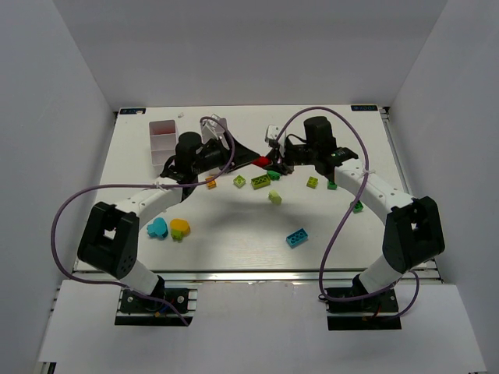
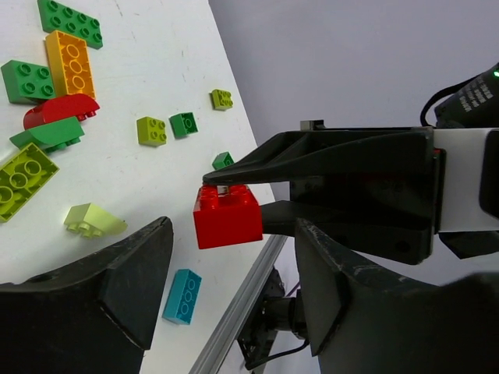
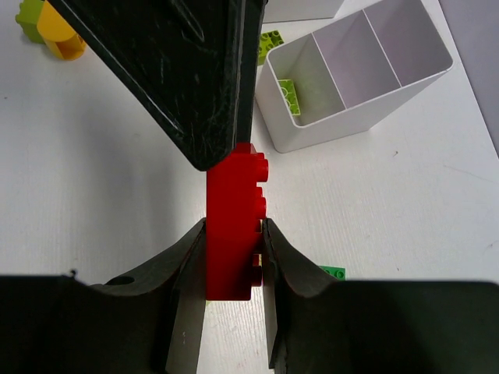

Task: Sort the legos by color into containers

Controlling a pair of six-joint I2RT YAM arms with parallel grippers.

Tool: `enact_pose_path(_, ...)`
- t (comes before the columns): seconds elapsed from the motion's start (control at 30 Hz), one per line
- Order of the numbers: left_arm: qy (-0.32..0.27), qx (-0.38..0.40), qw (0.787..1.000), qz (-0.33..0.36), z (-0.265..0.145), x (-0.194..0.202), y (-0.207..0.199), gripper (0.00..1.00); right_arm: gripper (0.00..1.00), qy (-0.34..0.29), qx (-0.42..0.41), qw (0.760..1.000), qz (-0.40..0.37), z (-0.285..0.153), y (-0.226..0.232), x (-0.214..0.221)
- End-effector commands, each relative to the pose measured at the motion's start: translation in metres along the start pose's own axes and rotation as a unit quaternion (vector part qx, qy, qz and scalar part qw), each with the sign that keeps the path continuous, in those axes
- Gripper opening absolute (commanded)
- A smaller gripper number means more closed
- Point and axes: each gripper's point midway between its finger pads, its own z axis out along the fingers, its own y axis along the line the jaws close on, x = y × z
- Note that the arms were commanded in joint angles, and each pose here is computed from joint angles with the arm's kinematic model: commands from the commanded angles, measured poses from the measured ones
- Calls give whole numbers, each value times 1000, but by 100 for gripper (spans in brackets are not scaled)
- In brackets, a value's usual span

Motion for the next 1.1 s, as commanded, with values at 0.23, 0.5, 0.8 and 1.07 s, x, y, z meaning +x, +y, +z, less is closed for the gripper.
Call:
enact_pose_path(0.23, 13, 9, 1000, 1, 6, 1, -2, 62, 0, -42, 5, 999, -21, 2, -1, -36)
enact_pose_path(0.5, -8, -5, 1000, 14, 3, -7, -1, 32, 43, -36, 12, 999, -10, 3, -1, -33)
enact_pose_path(0.8, -93, -156, 983, 7, -48, -64, 59, 1, 89, -3, 100, 995, -5, -7, -24, -16)
enact_pose_path(1.07, -193, -386, 902, 16, -149, -134, 111, 0, 58, 22, 91, 995, 16, -19, -24, 6)
